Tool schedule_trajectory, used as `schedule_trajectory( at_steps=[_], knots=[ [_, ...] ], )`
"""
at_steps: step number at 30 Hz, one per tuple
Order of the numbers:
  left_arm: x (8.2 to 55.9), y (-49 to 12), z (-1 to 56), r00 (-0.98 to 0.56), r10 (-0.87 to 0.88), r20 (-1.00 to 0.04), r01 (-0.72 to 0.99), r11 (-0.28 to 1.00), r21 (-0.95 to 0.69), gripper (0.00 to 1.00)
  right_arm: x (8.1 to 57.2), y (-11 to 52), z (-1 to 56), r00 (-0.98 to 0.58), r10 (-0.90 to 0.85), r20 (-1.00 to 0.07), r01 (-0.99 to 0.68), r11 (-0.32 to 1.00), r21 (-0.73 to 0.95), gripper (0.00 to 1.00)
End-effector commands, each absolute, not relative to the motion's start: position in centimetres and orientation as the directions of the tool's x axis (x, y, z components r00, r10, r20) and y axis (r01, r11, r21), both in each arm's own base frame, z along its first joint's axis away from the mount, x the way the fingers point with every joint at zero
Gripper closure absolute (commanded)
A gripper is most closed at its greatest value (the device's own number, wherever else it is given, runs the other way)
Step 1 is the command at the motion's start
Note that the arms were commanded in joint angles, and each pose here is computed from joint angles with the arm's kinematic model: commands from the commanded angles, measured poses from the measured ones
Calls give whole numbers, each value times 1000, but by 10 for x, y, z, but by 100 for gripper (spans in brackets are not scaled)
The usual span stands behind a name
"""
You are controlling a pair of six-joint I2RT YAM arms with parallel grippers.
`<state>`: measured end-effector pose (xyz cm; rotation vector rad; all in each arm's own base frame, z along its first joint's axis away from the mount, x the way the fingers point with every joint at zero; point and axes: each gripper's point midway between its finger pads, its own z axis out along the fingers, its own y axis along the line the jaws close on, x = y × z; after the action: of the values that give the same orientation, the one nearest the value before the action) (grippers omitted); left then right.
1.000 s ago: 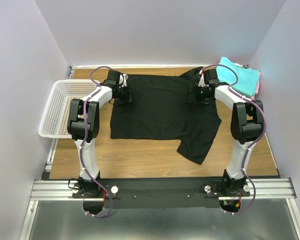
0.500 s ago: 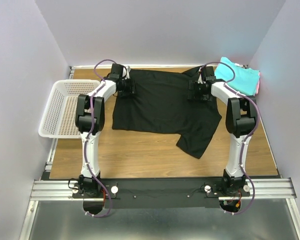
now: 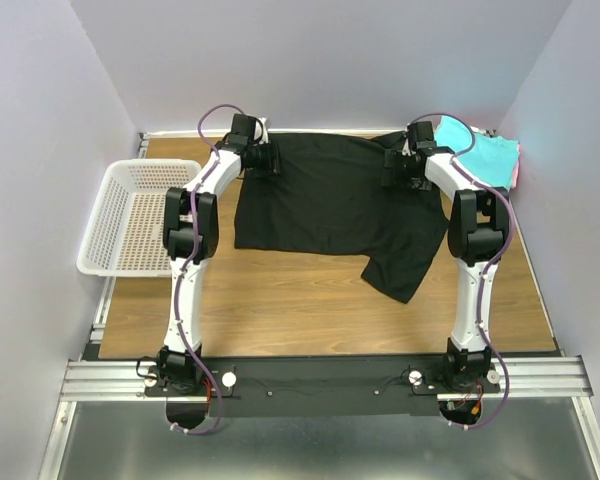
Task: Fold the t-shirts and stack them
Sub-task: Flatten the tshirt out, then fold the tshirt
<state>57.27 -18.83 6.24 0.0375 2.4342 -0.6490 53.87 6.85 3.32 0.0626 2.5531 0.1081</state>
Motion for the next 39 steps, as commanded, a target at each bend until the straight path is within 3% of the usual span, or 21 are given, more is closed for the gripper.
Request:
schedule_trajectory(
  at_steps=[1, 2, 8, 17, 19, 27, 39],
  knots=[
    [569, -174, 111, -753, -139, -643, 154, 913, -378, 37, 540, 81, 45, -836, 63, -545, -24, 988, 150, 0],
    [566, -168, 134, -725, -150, -672, 145, 921, -362, 37, 540, 83, 51, -831, 72, -552, -25, 986, 166, 0],
    [521, -129, 150, -703, -198, -683, -8, 963, -271, 39, 538, 92, 85, -804, 107, -584, -35, 974, 226, 1],
    [422, -95, 96, -774, -228, -591, -156, 973, -170, 47, 515, 105, 121, -793, 150, -591, -50, 950, 309, 2],
    [407, -92, 84, -787, -236, -570, -175, 971, -161, 53, 506, 106, 127, -793, 157, -588, -53, 945, 324, 2],
    [378, -87, 59, -817, -251, -519, -204, 968, -147, 60, 477, 108, 133, -805, 159, -572, -53, 940, 336, 3],
    [381, -90, 43, -838, -227, -496, -186, 974, -132, 65, 446, 99, 124, -823, 158, -546, -24, 950, 312, 3]
  ],
)
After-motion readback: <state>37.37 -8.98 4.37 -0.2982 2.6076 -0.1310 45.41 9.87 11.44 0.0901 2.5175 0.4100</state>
